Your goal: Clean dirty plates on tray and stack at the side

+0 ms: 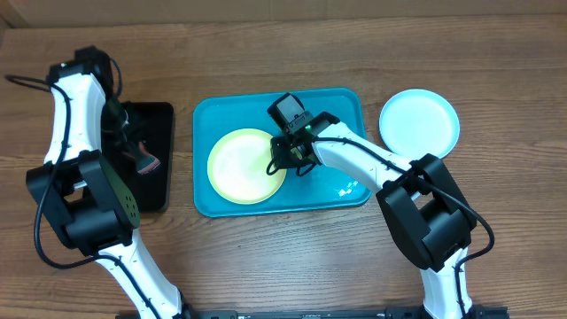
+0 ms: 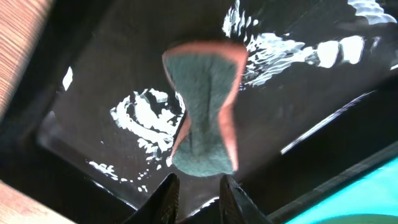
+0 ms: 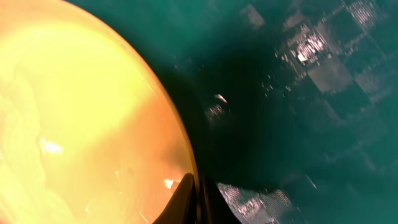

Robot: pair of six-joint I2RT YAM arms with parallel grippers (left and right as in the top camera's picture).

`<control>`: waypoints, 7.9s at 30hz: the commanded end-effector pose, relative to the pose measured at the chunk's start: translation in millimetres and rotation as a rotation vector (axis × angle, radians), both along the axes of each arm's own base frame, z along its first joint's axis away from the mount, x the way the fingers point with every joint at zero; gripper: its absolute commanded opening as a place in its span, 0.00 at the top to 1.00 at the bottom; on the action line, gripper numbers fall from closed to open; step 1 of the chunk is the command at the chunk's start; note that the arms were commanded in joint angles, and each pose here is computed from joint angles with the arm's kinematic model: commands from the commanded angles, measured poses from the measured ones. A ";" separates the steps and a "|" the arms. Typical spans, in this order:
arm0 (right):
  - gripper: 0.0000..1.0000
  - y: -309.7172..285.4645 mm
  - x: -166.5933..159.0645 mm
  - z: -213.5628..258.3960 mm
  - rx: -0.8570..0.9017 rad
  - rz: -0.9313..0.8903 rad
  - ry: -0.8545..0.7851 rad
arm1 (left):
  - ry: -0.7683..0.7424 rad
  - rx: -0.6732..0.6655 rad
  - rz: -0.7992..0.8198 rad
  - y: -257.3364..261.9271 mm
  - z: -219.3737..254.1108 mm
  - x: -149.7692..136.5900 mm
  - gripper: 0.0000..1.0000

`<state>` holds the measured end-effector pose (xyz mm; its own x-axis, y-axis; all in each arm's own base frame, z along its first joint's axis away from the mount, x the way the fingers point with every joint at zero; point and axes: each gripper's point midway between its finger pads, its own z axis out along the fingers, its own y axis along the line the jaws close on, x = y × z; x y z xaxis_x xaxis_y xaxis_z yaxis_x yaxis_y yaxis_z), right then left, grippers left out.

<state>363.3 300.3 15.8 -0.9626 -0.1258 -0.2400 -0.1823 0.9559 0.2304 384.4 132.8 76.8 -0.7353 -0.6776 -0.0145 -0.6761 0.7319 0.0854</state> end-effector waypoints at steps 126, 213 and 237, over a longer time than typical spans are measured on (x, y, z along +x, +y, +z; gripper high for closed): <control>0.02 -347.1 1.2 154.6 0.031 -0.605 0.080 | -0.197 0.025 0.003 9.9 56.2 38.9 0.00; 0.00 -257.3 -120.9 157.2 0.227 -0.259 -1.262 | -0.197 0.025 0.003 9.9 56.2 38.9 0.00; 0.00 -269.7 -118.9 155.8 0.189 -0.309 -1.263 | -0.197 0.025 0.003 9.9 56.2 38.9 0.00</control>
